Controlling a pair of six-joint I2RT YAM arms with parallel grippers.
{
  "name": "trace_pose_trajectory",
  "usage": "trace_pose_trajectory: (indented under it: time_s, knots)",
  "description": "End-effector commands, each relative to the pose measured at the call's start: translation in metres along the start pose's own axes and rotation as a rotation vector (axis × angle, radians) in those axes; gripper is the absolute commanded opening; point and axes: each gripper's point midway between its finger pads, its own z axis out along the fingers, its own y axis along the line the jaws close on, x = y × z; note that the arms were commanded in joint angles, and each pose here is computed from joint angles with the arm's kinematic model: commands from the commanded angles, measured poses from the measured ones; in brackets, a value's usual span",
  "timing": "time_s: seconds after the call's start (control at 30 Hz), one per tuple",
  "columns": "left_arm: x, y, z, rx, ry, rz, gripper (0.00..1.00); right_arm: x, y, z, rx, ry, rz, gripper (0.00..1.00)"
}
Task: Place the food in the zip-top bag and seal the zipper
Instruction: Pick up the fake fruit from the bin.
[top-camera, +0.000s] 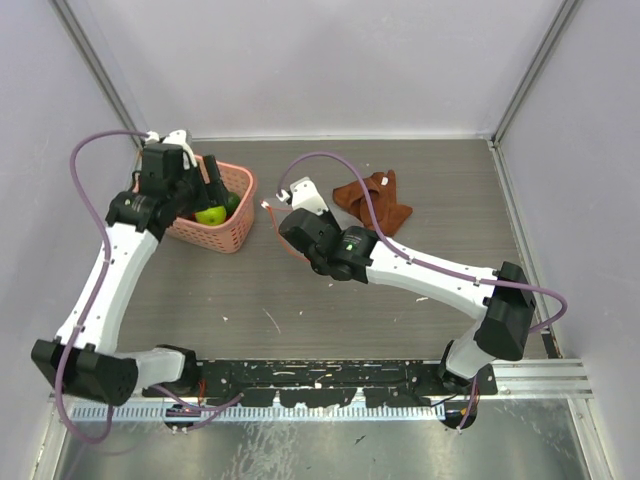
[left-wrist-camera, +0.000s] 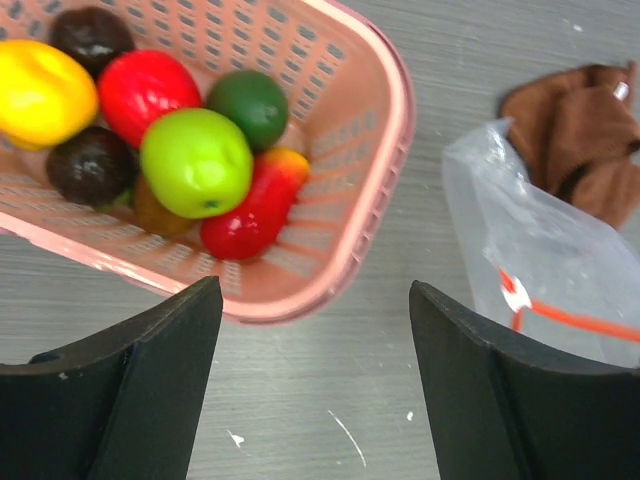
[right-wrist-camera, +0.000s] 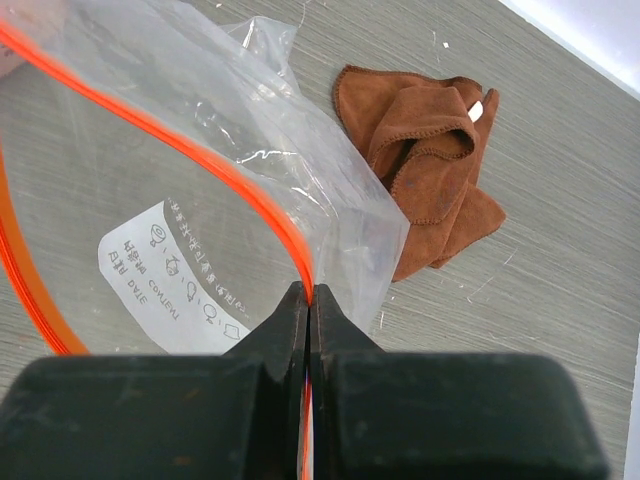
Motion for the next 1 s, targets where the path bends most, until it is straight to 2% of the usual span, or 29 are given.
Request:
trace_pose_trajectory:
  time_s: [0.0,0.33,0.43,0.67,0.83,0.97]
  knots:
    - [-0.012,0.03,0.02,-0.129,0.063,0.061,0.78,-0.015,0.003,-0.003,-0.01,-0.046,0.041,0.0]
    - [0.005,0.073,0.08,-0.255,0.28,0.011,0.87,-0.014,0.009,0.0,-0.023,-0.045,0.042,0.0]
    - [0.013,0.075,0.099,-0.261,0.318,-0.007,0.87,-0.015,0.01,0.001,-0.025,-0.045,0.04,0.0]
    - [0.032,0.088,0.133,-0.298,0.392,-0.048,0.96,-0.014,0.01,0.001,-0.026,-0.048,0.038,0.0]
    - [0.047,0.094,0.148,-0.314,0.429,-0.072,0.96,-0.012,0.013,0.003,-0.031,-0.044,0.03,0.0]
    - [0.057,0.094,0.154,-0.306,0.453,-0.084,0.92,-0.012,0.014,0.003,-0.033,-0.043,0.03,0.0]
